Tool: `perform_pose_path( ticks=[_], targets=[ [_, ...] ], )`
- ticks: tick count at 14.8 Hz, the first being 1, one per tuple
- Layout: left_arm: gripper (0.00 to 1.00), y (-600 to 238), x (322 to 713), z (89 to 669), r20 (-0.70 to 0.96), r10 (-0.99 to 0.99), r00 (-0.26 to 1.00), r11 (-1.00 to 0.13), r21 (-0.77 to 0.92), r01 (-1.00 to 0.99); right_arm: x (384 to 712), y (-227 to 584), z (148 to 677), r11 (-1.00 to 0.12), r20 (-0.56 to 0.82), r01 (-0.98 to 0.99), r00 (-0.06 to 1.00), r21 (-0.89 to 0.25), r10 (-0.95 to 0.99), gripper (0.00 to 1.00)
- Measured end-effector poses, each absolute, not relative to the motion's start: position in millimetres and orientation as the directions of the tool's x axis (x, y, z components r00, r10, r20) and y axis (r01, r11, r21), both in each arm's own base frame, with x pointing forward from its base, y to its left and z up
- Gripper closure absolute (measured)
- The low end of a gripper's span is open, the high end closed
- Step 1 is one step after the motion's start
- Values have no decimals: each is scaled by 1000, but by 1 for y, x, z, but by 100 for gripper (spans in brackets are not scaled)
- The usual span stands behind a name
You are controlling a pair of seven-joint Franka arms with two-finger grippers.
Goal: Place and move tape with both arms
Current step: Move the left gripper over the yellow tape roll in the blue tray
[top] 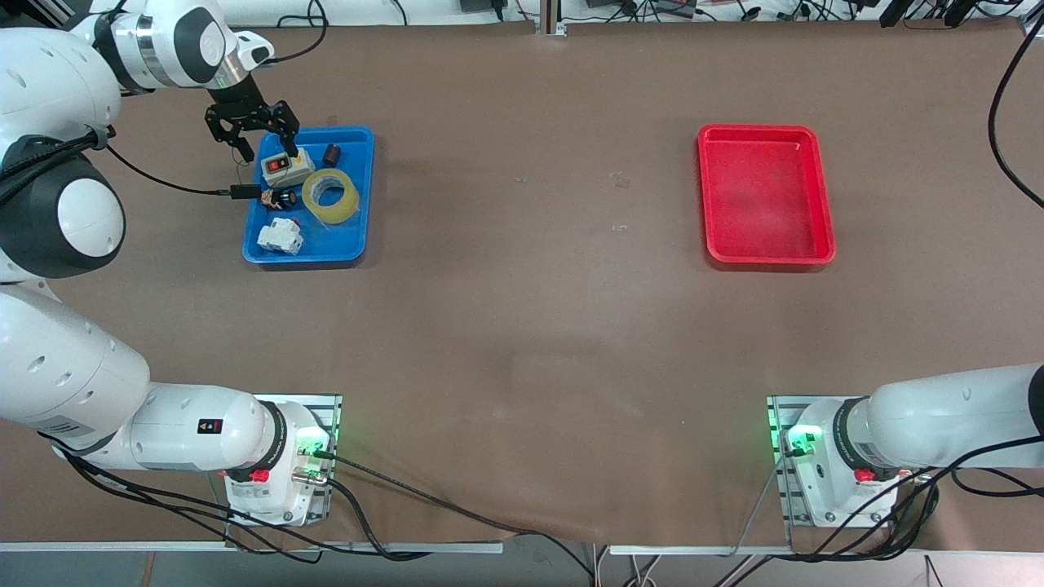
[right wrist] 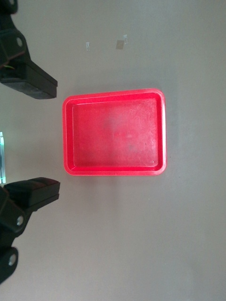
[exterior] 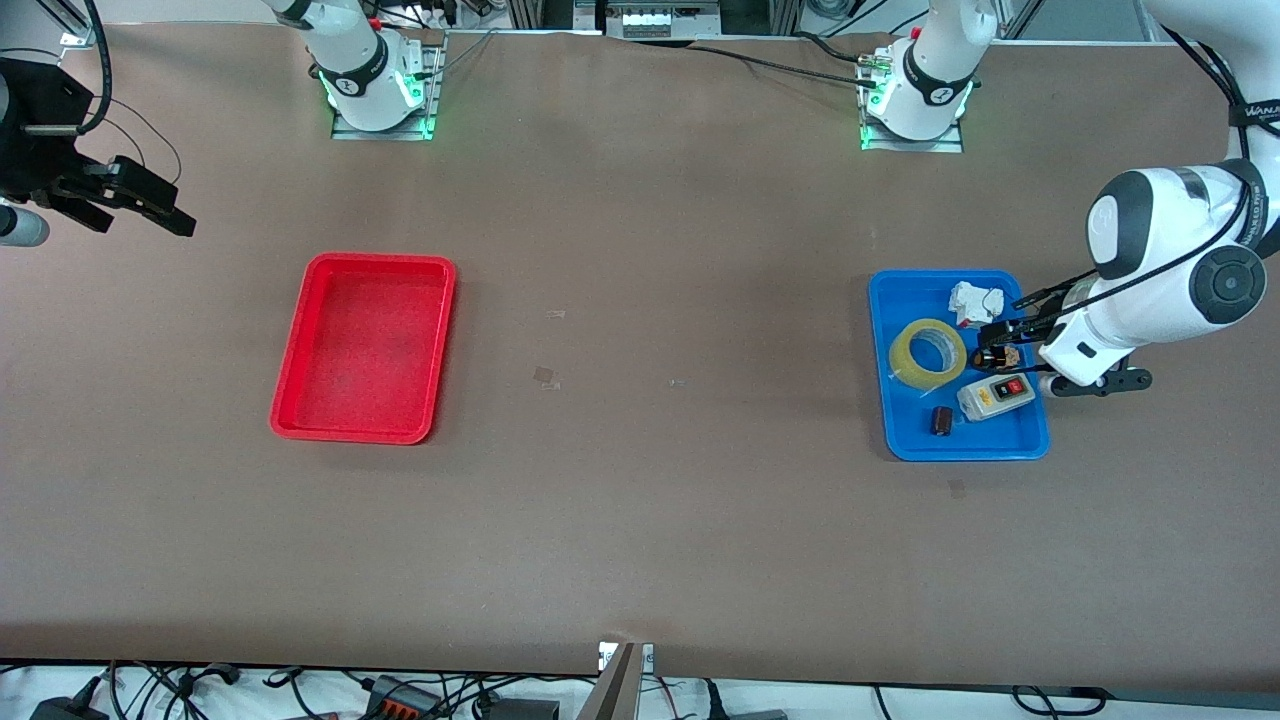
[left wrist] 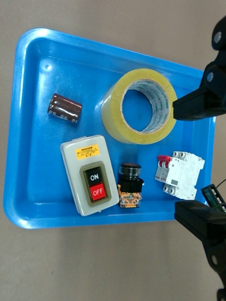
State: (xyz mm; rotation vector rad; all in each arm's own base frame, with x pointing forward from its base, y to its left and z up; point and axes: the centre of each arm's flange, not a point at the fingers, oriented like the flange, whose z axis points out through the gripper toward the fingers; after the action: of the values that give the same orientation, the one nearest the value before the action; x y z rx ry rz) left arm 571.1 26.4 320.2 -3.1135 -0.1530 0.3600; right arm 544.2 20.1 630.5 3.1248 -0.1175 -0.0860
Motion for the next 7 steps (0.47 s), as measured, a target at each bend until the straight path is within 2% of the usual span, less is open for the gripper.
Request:
perform_pose_path(
  ticks=[7],
  targets=[
    [0,25,574,267,-268,-9,963,-999,40,2,544,20,629,-997,-57,-76,995,16,-76,1]
  ],
)
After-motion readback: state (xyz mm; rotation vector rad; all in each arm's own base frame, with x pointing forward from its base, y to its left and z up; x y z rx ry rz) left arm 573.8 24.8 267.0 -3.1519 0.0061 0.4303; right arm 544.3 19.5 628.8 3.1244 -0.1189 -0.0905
